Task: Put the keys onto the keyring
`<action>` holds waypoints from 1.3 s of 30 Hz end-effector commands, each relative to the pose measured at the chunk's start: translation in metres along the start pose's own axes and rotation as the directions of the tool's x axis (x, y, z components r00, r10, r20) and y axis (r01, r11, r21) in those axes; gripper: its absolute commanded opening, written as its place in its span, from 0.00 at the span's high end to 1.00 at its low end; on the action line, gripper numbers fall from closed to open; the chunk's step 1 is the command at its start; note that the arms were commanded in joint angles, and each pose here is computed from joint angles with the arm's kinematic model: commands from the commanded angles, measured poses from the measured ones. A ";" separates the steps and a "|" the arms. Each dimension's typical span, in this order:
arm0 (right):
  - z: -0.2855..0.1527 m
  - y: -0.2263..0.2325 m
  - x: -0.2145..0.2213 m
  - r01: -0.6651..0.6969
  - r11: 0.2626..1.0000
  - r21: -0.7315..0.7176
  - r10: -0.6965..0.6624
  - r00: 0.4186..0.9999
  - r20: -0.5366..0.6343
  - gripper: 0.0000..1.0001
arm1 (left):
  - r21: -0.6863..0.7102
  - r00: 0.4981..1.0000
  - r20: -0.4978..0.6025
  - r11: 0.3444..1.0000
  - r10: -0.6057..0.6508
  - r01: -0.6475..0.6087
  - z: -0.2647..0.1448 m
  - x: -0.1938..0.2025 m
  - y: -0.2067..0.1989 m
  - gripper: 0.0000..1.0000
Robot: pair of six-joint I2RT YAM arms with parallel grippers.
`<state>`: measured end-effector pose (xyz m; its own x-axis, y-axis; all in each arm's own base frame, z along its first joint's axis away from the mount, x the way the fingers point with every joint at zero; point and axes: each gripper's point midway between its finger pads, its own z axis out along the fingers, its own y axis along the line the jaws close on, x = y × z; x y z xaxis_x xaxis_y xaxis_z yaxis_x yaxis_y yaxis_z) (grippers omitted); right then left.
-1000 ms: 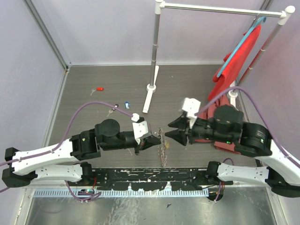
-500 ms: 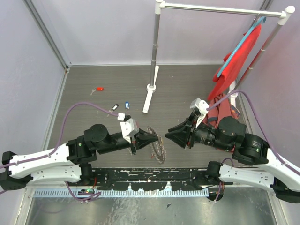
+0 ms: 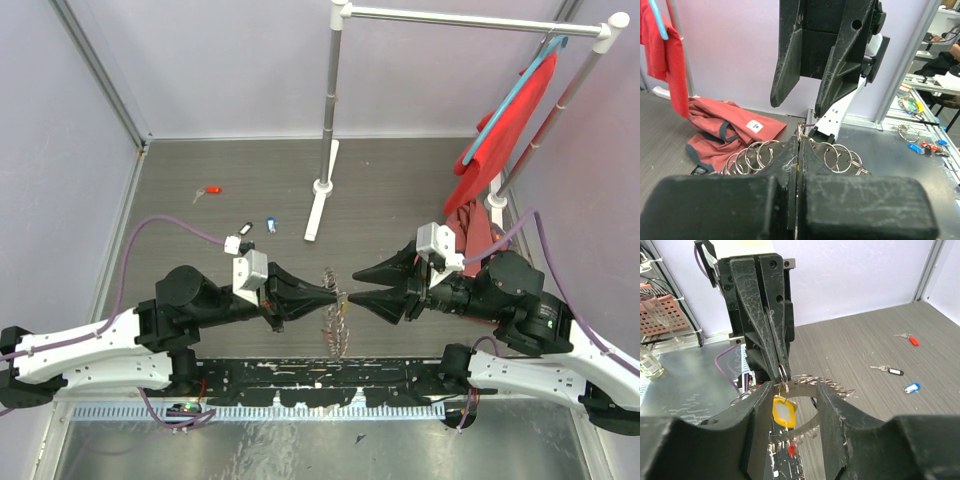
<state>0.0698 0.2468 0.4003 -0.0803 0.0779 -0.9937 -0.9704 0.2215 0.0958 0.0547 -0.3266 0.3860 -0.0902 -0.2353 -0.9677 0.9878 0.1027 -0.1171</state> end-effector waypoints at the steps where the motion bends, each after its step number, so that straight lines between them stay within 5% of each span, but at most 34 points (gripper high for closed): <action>1: 0.003 0.010 -0.034 0.068 0.996 -0.055 -0.060 0.988 0.141 0.55 | 0.062 0.991 0.131 0.998 -0.019 0.011 0.000 -0.032 -0.013 1.00; 21: 0.015 0.025 -0.034 0.065 0.986 -0.154 -0.043 0.989 0.142 0.72 | 0.072 0.981 0.194 0.997 -0.023 0.009 -0.001 -0.045 -0.015 1.00; 39: 0.020 0.026 -0.027 0.055 0.984 -0.167 -0.036 0.993 0.113 0.75 | 0.093 0.980 0.198 0.996 -0.025 0.007 -0.001 -0.046 -0.019 1.00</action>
<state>0.0542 0.2675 0.4150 -0.0328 0.1312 -0.9908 -0.9957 0.0816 0.0438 0.0451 -0.3242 0.4122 -0.1021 -0.3476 -0.9321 0.9917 0.0375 -0.1226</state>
